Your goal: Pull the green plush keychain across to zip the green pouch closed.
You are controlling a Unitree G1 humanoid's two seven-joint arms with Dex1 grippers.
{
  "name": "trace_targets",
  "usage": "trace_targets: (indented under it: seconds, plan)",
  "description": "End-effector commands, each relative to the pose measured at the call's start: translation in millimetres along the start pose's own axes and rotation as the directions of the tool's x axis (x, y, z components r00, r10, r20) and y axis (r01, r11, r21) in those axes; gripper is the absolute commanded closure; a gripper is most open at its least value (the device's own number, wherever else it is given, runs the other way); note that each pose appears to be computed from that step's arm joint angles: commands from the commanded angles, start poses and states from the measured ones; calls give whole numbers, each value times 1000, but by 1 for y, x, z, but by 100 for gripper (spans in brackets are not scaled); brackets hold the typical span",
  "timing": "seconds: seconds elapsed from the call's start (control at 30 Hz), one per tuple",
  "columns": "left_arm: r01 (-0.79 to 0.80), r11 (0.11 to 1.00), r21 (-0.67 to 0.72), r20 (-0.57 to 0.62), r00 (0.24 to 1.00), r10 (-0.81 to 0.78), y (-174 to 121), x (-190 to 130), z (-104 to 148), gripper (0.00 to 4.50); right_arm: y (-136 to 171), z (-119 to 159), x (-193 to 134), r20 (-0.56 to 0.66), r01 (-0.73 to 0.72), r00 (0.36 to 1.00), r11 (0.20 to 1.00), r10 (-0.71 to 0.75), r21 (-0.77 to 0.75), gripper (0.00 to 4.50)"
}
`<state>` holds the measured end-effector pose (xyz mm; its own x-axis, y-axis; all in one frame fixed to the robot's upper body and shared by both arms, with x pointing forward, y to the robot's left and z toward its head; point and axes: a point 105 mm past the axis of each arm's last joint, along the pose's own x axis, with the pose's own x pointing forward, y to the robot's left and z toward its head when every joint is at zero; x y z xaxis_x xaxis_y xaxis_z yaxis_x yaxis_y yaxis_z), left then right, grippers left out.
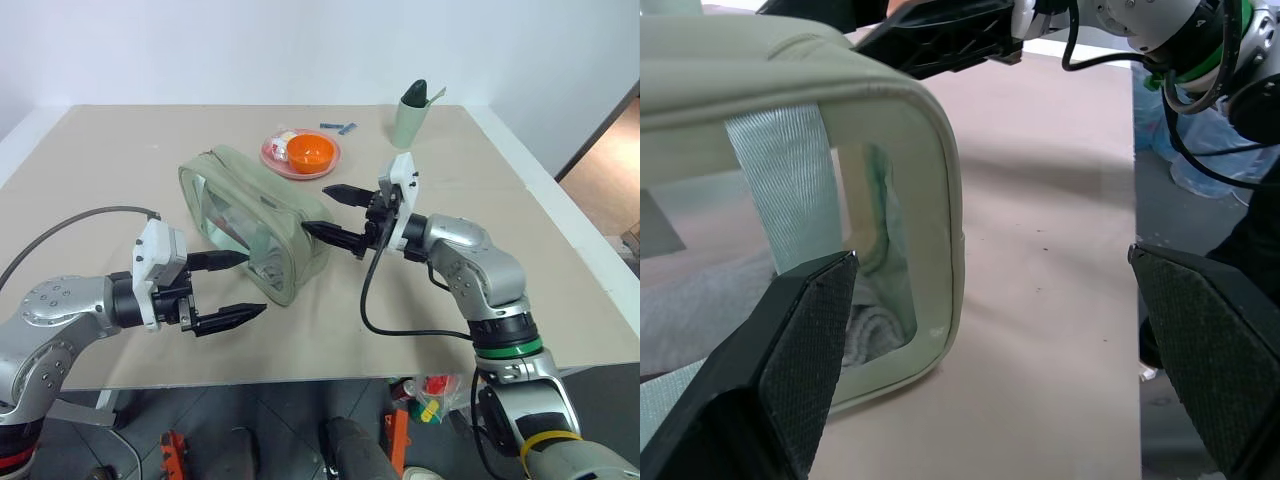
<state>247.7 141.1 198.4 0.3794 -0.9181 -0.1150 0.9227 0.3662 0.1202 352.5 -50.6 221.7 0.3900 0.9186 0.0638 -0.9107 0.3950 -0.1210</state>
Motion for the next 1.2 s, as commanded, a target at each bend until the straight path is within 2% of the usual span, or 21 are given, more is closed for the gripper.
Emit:
trace_targets:
  seconds: [0.03, 0.33, 0.37, 0.6, 0.73, 0.9, 1.1, 1.13, 1.2]
  plan:
    - [-3, 998, 59, 22, 1000, 2, -2, 2, 11, 0, 0, 11, 4, 24, -16, 1000, 999, 16, -29, 117]
    - [-24, 998, 52, 31, 999, 22, 0, 5, 11, 0, 7, 10, 3, 16, -70, 997, 997, 71, -21, 423]
    - [-25, 998, 51, 31, 999, 23, 0, 5, 11, 0, 8, 11, 3, 17, -79, 997, 996, 80, -28, 437]
    - [-20, 998, 51, 37, 999, 19, 1, 9, 10, 0, 14, 34, -9, 11, -219, 974, 956, 225, -198, 437]
    - [-15, 998, 56, 34, 999, 13, 1, 12, 9, 0, -13, 34, -28, -89, -260, 966, 919, 245, -297, 437]
    - [-16, 998, 57, 29, 999, 14, 4, 13, 7, 0, -49, 35, -46, -159, -251, 965, 908, 209, -334, 437]
    - [-20, 998, 63, 28, 999, 18, 5, 14, 5, 0, -67, 29, -54, -186, -224, 968, 916, 169, -333, 437]
    - [-23, 998, 64, 29, 999, 21, 5, 14, 6, 0, -69, 29, -54, -178, -216, 970, 921, 165, -325, 368]
    - [-32, 997, 66, 32, 999, 30, 7, 14, 6, 0, -70, 31, -55, -161, -206, 974, 926, 162, -317, 314]
